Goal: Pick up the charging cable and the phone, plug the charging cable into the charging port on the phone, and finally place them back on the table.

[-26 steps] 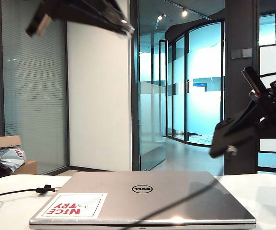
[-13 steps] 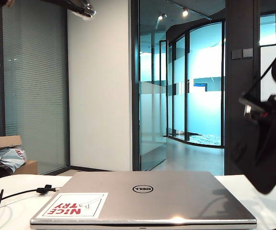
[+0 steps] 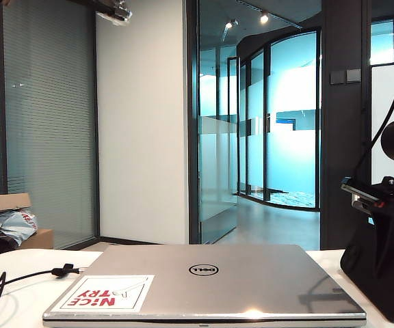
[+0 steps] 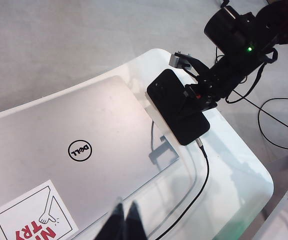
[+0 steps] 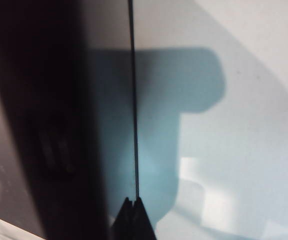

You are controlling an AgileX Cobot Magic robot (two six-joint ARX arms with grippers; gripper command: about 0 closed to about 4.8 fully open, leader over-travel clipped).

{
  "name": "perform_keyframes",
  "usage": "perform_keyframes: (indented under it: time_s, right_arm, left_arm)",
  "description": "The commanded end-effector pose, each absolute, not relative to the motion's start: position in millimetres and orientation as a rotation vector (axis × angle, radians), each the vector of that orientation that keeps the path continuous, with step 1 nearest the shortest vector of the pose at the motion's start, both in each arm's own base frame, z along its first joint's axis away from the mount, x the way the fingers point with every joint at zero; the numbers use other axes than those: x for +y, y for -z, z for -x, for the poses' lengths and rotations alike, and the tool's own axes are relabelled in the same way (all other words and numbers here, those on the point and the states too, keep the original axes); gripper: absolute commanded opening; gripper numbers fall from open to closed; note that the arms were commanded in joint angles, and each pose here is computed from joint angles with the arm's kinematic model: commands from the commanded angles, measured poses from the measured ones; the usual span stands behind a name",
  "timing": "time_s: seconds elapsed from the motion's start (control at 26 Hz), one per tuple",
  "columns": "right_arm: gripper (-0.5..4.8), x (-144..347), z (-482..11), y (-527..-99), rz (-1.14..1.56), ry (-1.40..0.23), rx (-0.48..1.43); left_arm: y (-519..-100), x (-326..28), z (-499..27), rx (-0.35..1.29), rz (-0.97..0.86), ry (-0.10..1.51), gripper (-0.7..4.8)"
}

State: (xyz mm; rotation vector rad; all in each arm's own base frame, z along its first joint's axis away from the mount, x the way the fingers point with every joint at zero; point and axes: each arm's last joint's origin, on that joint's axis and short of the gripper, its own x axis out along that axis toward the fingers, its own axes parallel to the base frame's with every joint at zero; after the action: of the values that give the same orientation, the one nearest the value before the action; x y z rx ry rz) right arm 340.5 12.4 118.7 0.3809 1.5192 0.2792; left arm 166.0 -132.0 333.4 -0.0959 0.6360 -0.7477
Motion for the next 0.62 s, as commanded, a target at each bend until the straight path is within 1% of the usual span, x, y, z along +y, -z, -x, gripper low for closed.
perform_keyframes:
  time_s: [0.04,0.08,0.15,0.31,0.5,0.54,0.62]
  right_arm:
    - [2.08,13,-343,-112,-0.369,-0.287,1.515]
    - [2.41,13,-343,-114,-0.367,-0.285,1.514]
    - [2.57,13,-344,-118,-0.363,-0.281,1.517]
    - [2.57,11,-347,-139,-0.3,-0.228,1.533]
    - [2.56,10,-334,-190,-0.244,-0.2,1.439]
    - [2.51,10,-331,-196,-0.241,-0.2,1.429]
    - [1.81,9,-320,-215,-0.239,-0.202,1.41]
  left_arm:
    - [-335,-131,-166,0.634,0.093,0.75,-0.06]
    - [-334,-131,-165,0.641,0.091,0.749,-0.06]
    - [-333,-131,-165,0.656,0.087,0.745,-0.06]
    - [-334,-130,-164,0.654,0.088,0.746,-0.06]
    - [-337,-127,-160,0.634,0.093,0.749,-0.06]
    - [-338,-126,-158,0.63,0.093,0.75,-0.06]
    - [-341,-124,-155,0.622,0.096,0.752,-0.06]
